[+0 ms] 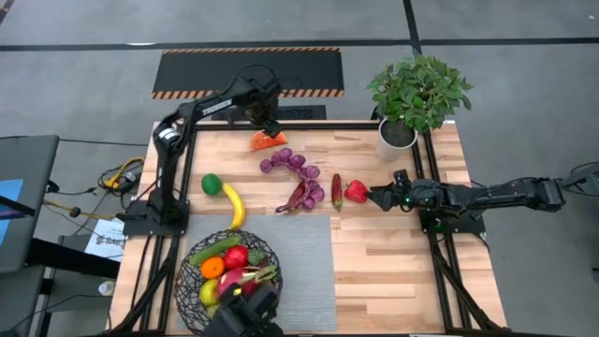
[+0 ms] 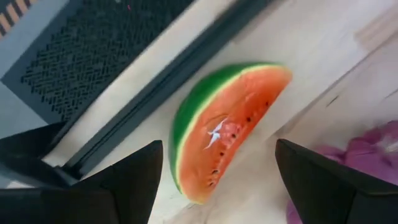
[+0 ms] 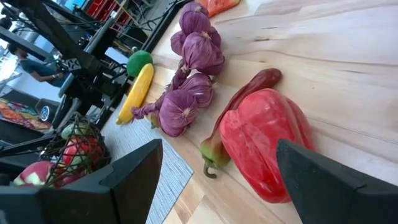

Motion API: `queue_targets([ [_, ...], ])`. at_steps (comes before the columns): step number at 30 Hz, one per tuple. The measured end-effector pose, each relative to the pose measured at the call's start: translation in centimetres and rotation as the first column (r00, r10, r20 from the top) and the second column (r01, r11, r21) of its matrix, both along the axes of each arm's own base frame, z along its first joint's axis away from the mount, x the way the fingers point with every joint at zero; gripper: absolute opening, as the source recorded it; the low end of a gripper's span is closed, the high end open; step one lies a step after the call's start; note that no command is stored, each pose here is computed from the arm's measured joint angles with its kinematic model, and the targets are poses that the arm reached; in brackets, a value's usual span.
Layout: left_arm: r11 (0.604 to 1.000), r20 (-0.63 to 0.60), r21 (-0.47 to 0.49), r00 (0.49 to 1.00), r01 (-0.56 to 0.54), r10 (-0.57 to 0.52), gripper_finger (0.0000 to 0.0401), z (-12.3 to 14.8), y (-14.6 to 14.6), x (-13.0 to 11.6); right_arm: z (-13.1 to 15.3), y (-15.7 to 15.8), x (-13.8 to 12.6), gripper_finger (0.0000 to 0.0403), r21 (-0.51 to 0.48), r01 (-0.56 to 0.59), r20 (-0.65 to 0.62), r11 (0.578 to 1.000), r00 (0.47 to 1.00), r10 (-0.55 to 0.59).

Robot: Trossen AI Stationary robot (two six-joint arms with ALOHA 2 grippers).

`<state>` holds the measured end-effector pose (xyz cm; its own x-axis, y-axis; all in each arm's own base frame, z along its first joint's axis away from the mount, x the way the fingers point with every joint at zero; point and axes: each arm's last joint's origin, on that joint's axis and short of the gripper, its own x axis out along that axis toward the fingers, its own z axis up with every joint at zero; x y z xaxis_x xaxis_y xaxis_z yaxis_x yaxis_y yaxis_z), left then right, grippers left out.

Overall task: Build produce basket
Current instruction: Move the purple garlic to the center of the table

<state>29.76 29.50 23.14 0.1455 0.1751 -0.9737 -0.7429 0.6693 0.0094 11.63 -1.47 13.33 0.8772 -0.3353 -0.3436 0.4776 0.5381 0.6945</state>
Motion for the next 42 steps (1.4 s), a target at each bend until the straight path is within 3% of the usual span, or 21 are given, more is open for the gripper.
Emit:
queue_targets([
  [5,0.998,-0.094,-0.04,0.994,0.044,-0.048,0.0295,-1.9,0.7,0.7,0.0,0.0,0.0,0.0333,0.0,0.001,0.0,1.0,1.0,-0.001],
  [17,0.999,-0.144,-0.024,0.988,0.045,-0.048,0.0295,-0.1,-0.4,1.5,0.0,0.0,0.0,0.0333,-0.001,0.005,0.0,1.0,1.0,-0.005],
  [21,0.995,-0.019,0.05,0.996,-0.089,0.09,0.0295,2.7,-0.3,2.8,0.0,0.0,0.0,0.0333,-0.006,0.002,-0.002,1.0,1.0,-0.002],
  [26,0.957,0.232,0.086,0.94,-0.276,0.25,0.0288,4.7,-0.8,5.6,0.0,0.0,0.0,0.0333,-0.006,0.002,-0.001,1.0,1.0,-0.002],
  [33,0.991,0.427,-0.012,0.896,-0.13,0.123,0.0253,6.0,-4.1,8.9,1.0,-0.1,0.2,0.0333,-0.01,0.012,0.033,1.0,0.999,-0.012],
  [37,0.996,0.443,0.026,0.894,-0.085,0.065,0.0245,8.6,-5.8,8.2,3.1,-0.7,0.7,0.0333,-0.075,0.036,0.059,0.997,0.998,-0.031],
  [42,0.993,0.389,0.085,0.92,-0.084,0.045,0.0245,10.5,-7.0,6.7,5.8,-2.0,1.7,0.0333,-0.167,0.064,-0.01,0.984,0.998,-0.066],
])
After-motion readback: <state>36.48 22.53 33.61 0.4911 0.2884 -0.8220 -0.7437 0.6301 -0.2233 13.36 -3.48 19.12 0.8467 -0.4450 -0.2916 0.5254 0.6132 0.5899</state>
